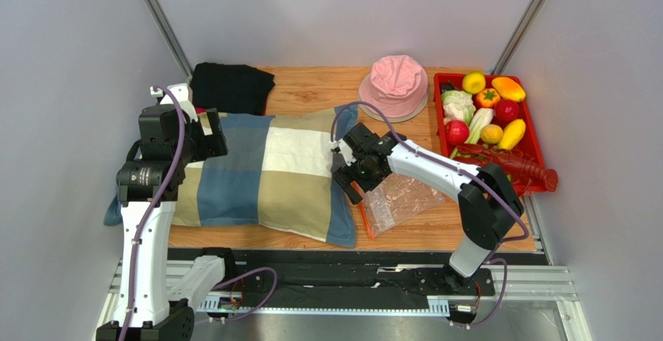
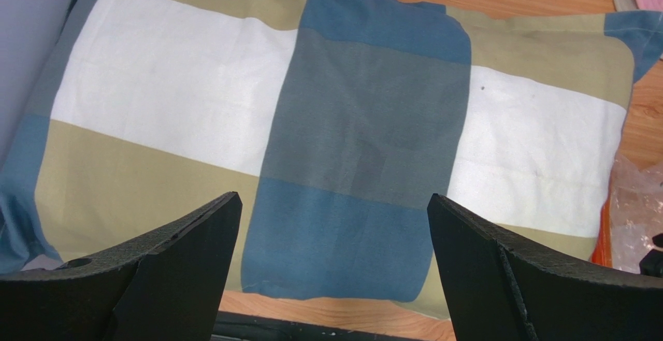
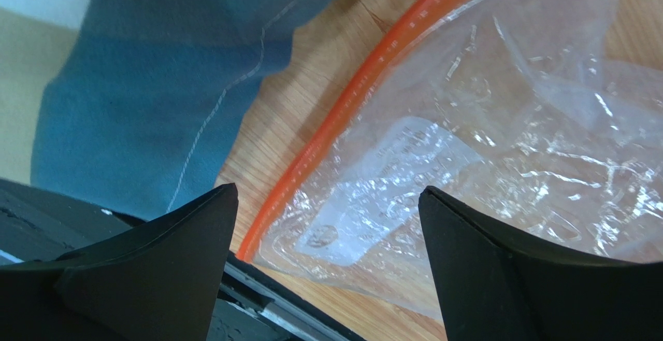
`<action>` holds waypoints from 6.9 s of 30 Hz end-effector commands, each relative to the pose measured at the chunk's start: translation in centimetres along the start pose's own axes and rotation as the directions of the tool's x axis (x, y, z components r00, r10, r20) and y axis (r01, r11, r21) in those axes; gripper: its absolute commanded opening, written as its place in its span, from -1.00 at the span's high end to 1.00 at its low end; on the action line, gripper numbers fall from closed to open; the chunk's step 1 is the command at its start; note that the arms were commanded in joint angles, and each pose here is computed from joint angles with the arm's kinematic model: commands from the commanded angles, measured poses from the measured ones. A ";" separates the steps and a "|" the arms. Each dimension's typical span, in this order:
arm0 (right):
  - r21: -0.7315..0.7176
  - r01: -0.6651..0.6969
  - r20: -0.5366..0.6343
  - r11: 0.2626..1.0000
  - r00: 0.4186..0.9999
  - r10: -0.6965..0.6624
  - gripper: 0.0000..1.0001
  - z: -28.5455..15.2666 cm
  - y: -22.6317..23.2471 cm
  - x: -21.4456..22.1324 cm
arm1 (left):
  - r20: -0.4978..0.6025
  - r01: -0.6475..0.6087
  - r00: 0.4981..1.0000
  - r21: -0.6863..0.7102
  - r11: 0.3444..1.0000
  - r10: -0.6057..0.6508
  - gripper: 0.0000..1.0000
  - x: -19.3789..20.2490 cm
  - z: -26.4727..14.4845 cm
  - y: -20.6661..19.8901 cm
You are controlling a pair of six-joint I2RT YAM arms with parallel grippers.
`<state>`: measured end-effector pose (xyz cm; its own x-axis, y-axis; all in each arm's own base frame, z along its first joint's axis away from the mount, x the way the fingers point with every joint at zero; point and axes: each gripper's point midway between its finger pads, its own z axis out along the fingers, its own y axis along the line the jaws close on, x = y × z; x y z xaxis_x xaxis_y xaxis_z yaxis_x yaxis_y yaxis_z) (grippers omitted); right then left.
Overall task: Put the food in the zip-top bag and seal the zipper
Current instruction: Pick up the zipper food storage bag at the center of the board, then pick up the fake fruit from the bin.
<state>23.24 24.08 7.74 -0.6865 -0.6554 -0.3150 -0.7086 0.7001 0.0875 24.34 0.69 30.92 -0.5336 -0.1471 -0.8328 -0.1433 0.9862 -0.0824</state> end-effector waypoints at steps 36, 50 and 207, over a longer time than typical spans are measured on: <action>-0.400 -0.184 0.536 0.898 0.748 0.392 1.00 -19.9 -2.3 -8.5 | 0.049 -0.140 0.986 0.752 0.644 0.158 -0.83 -0.9 0.3 -19.0; -0.566 -0.051 0.623 0.823 0.628 0.467 1.00 -21.0 0.2 -9.9 | -0.082 -0.056 0.952 0.900 0.433 0.295 -0.37 4.9 -0.4 -29.3; -0.586 -0.426 0.369 0.689 0.617 0.695 1.00 -14.9 -8.6 -3.6 | -0.305 -0.158 0.788 0.739 0.655 0.535 -0.02 8.8 8.1 -33.3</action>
<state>29.01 15.82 20.17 -0.8834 0.1485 -0.4445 -0.2675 0.6192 0.7383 31.42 -32.05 20.44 -0.7546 0.4251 -0.4999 0.6093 0.7367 -0.2934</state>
